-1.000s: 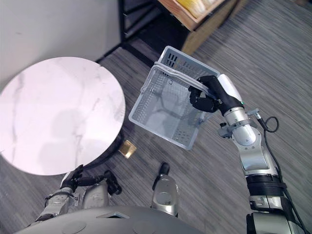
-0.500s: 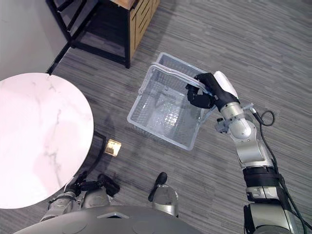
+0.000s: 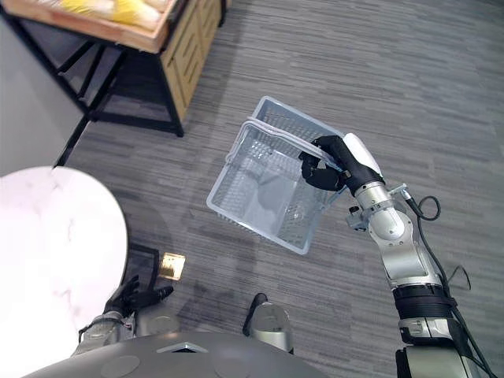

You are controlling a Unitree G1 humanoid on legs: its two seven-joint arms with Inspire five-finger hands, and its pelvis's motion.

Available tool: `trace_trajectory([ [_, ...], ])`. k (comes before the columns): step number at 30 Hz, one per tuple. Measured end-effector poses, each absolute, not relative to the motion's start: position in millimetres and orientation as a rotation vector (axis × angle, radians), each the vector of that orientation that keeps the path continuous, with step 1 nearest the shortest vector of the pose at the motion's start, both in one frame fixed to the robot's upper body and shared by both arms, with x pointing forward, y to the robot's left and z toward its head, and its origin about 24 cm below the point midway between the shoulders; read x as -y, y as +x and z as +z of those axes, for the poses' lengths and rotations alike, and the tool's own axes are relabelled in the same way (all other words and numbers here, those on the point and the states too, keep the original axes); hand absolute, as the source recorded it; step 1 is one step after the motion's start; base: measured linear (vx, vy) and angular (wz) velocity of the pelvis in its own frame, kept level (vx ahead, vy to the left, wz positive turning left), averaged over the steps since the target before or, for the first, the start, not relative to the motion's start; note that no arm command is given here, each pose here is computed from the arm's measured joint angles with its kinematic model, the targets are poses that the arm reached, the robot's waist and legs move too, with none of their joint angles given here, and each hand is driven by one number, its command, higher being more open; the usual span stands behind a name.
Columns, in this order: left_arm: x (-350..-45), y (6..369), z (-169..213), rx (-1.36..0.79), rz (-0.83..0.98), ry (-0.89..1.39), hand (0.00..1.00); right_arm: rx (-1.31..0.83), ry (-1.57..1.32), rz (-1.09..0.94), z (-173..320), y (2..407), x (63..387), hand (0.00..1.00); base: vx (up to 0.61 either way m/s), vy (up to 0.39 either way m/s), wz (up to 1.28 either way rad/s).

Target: Pick vegetable in the basket

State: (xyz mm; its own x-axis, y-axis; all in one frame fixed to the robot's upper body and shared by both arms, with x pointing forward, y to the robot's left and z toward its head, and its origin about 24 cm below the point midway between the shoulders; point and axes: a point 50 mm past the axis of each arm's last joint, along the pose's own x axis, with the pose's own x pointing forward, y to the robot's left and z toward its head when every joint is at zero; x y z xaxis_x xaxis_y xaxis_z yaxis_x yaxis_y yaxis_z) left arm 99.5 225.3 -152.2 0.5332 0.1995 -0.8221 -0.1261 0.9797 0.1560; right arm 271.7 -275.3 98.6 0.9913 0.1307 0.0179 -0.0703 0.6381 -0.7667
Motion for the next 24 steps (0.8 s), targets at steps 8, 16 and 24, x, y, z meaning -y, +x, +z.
trace_trajectory([
  [8, -214.8, 109.9, -149.5, -0.931, 0.181, 0.009, 1.00, 0.040, -0.873, 0.142, 91.4, 273.2, 271.5, 0.00, 0.22, 0.057, -0.76],
  [16, -218.4, 118.6, -145.3, -0.902, 0.190, 0.030, 1.00, 0.098, -0.914, 0.160, 111.1, 292.8, 265.2, 0.00, 0.44, 0.200, -0.31],
  [24, -224.3, 91.1, -153.5, -1.027, 0.125, 0.144, 1.00, -0.013, -0.921, 0.206, 73.4, 277.0, 259.5, 0.00, 0.39, 0.122, 0.03],
])
